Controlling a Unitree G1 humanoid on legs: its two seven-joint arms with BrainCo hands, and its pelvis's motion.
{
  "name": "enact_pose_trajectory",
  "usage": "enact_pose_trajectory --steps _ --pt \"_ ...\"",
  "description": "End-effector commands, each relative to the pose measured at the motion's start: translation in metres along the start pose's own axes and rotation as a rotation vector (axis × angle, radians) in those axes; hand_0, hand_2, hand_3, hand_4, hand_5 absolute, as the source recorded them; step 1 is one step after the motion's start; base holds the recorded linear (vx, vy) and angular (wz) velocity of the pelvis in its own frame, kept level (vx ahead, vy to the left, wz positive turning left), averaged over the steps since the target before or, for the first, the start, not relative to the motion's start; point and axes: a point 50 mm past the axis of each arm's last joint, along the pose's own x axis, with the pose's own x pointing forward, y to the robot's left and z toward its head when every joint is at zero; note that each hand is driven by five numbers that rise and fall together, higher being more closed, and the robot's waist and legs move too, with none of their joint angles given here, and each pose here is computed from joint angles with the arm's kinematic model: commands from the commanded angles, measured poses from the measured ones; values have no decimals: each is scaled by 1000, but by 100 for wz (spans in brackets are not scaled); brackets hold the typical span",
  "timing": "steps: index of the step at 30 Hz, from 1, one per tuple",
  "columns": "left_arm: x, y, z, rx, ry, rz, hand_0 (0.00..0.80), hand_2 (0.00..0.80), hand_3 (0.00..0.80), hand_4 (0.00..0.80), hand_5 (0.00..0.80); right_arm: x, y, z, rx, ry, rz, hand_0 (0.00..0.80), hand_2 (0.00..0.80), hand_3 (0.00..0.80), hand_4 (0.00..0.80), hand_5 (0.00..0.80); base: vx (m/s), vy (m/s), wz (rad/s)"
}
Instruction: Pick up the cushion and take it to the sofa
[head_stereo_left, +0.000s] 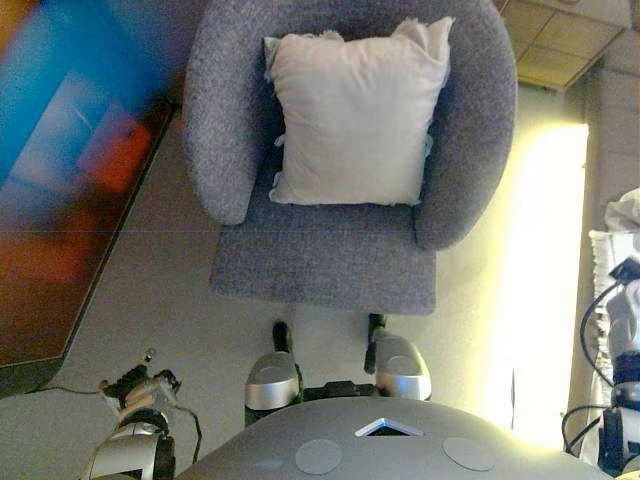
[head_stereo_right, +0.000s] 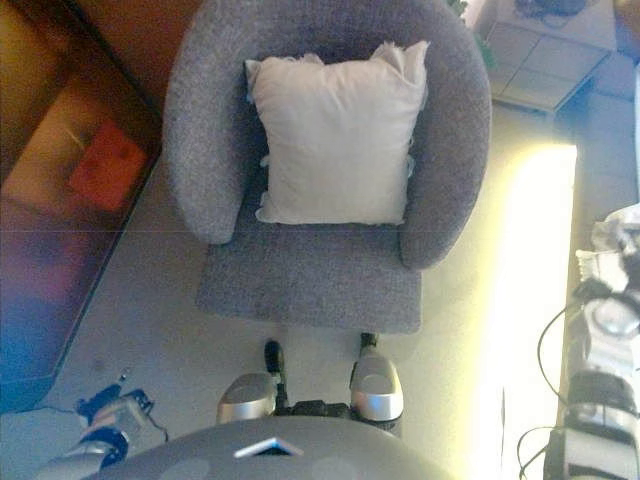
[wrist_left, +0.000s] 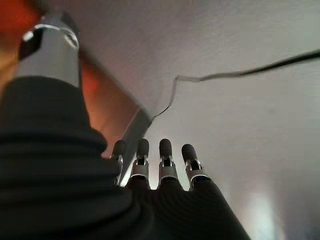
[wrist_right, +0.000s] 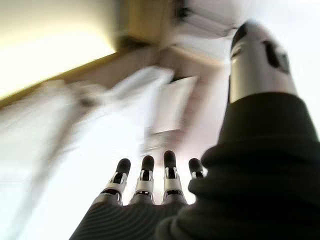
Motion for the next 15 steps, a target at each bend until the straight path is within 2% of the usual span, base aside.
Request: enact_pose_trajectory --steps 1,3,7,10,15 --pt "2 7 -19 108 61 -32 0 0 0 0 0 -17 11 -48 -87 151 116 0 0 0 0 0 62 20 -14" --pt "-2 -3 -31 167 104 -116 0 0 0 0 0 -46 20 -99 -164 337 197 0 0 0 0 0 49 14 -10" --pt "-13 -26 -47 316 124 -269 0 0 0 0 0 -88 34 -148 -296 572 354 0 0 0 0 0 3 25 -19" --pt "-23 -45 -51 384 115 -379 0 0 0 0 0 -109 47 -162 -415 614 494 0 0 0 0 0 -8 51 -17" --pt "-32 -63 -47 473 94 -483 0 0 0 0 0 -120 59 -165 -542 586 622 0 0 0 0 0 -25 56 -10"
